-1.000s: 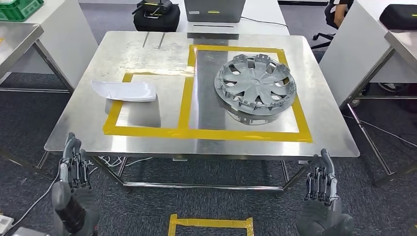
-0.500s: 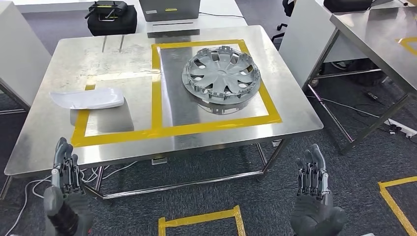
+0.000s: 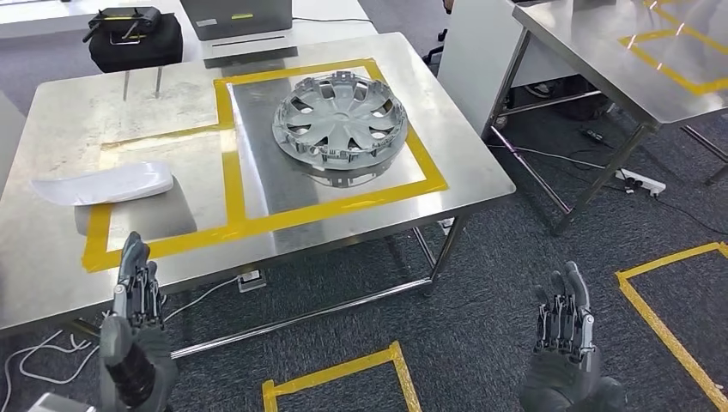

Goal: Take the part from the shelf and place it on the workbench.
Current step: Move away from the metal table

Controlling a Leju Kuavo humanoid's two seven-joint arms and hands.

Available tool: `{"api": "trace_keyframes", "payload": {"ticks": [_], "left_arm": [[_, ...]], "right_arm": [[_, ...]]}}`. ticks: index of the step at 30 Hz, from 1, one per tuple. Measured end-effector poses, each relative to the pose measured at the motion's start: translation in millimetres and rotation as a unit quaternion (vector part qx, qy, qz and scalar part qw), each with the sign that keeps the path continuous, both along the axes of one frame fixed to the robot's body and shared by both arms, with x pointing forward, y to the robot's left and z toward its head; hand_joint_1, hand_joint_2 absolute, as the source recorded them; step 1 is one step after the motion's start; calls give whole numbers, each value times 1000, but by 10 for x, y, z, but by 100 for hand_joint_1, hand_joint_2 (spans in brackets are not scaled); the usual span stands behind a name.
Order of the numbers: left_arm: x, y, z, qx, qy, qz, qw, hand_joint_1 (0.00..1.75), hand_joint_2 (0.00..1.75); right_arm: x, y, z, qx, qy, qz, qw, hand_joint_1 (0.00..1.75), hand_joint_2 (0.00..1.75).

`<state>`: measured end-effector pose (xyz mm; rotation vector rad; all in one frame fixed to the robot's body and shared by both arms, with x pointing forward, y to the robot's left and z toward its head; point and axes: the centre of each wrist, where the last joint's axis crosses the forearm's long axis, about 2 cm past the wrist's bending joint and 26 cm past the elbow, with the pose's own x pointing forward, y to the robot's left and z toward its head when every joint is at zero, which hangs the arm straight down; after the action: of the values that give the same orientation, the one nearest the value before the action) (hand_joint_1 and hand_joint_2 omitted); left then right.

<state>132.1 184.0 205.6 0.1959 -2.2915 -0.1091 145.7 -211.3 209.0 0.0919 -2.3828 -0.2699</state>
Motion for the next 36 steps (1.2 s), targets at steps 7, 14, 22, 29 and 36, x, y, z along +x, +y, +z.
{"api": "trace_keyframes", "payload": {"ticks": [7,14,22,29,36], "left_arm": [[-1,10,-4,1,3,1,1000,0,0],[21,22,16,2,1,3,1000,0,0],[31,28,27,3,-1,4,1000,0,0],[40,31,39,2,-1,4,1000,0,0],[22,56,59,6,7,7,1000,0,0]], "right_arm": [[7,3,6,-5,3,3,1000,0,0],[17,3,23,-31,9,0,999,0,0],[32,1,35,-37,5,3,999,0,0],[36,-6,48,-40,4,2,999,0,0],[28,-2,55,-45,11,3,999,0,0]]}}
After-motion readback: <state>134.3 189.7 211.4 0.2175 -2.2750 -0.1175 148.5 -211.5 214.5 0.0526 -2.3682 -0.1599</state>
